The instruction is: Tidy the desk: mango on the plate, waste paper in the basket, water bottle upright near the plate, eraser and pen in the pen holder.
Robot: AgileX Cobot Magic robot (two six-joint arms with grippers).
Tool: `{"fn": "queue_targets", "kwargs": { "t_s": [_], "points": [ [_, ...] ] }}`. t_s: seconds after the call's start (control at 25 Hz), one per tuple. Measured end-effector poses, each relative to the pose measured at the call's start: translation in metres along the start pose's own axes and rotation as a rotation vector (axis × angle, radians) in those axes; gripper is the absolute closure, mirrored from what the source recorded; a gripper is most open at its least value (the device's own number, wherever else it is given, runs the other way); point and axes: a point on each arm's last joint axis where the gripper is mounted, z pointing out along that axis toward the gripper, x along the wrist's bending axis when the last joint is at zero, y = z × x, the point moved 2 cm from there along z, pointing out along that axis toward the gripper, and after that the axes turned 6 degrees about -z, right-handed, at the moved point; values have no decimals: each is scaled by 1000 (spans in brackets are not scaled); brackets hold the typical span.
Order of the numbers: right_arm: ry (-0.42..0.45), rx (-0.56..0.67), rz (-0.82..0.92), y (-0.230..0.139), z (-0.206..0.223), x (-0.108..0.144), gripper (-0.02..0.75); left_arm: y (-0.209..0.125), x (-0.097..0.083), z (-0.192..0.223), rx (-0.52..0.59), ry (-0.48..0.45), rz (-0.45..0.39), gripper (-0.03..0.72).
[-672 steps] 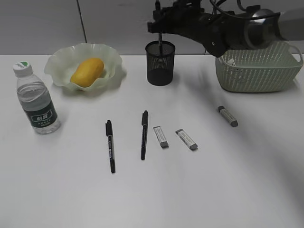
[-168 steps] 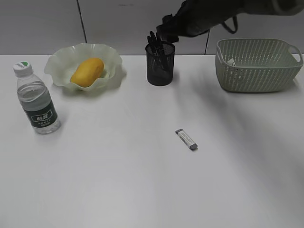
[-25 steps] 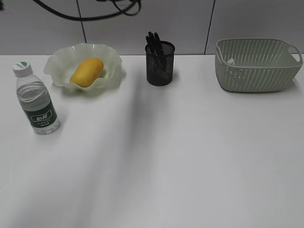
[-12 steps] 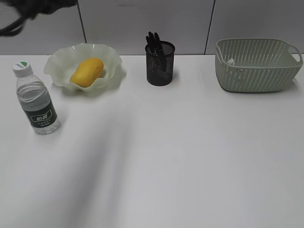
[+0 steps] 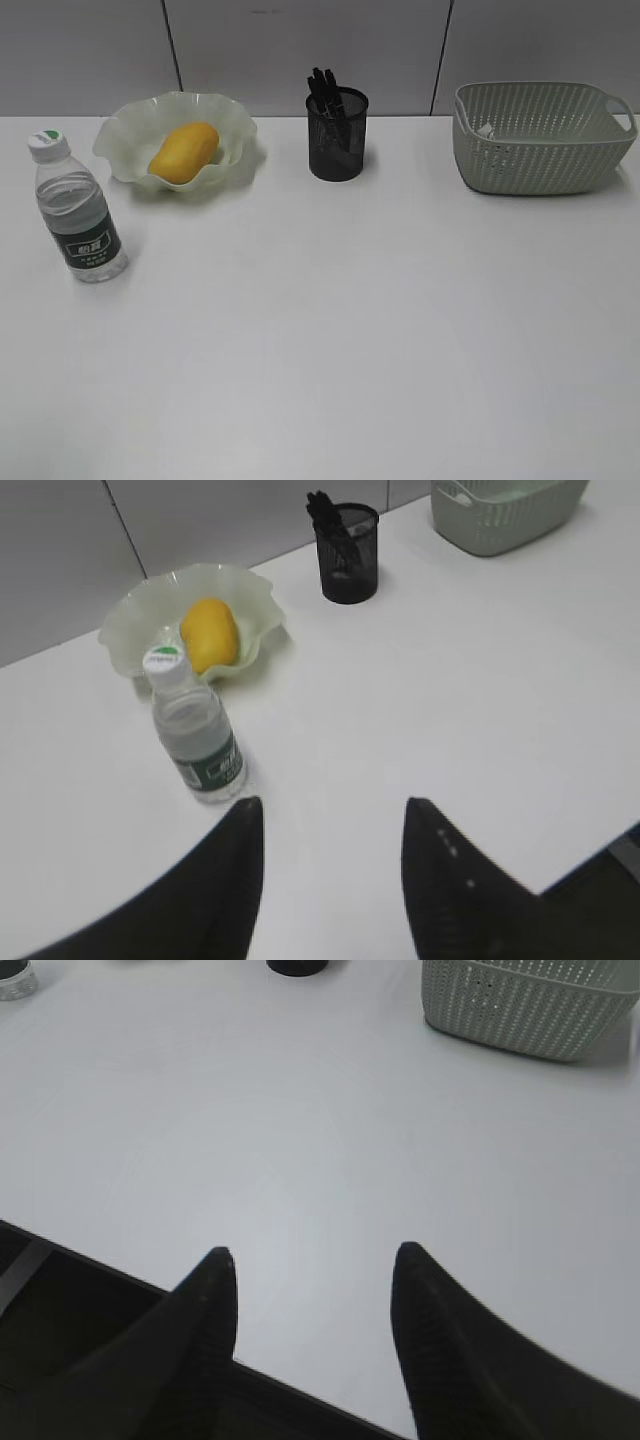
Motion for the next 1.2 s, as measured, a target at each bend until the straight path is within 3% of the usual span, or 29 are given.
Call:
{"fn": "queue_targets", "kwargs": {
  "t_s": [0.16, 0.36, 0.68, 1.2],
  "points": [
    [0, 0, 0, 0, 0, 0, 335, -46, -1, -30, -51, -41, -13, 347],
    [0, -1, 0, 0, 0, 0, 335, -80, -5, -24, -42, -91, -36, 349],
    [-10, 0, -6, 0, 0, -1, 335, -84, 0, -18, -29, -48, -112, 377],
    [-17, 1, -9, 0, 0, -2, 335, -83, 1, -18, -30, -38, -125, 439]
  ]
}}
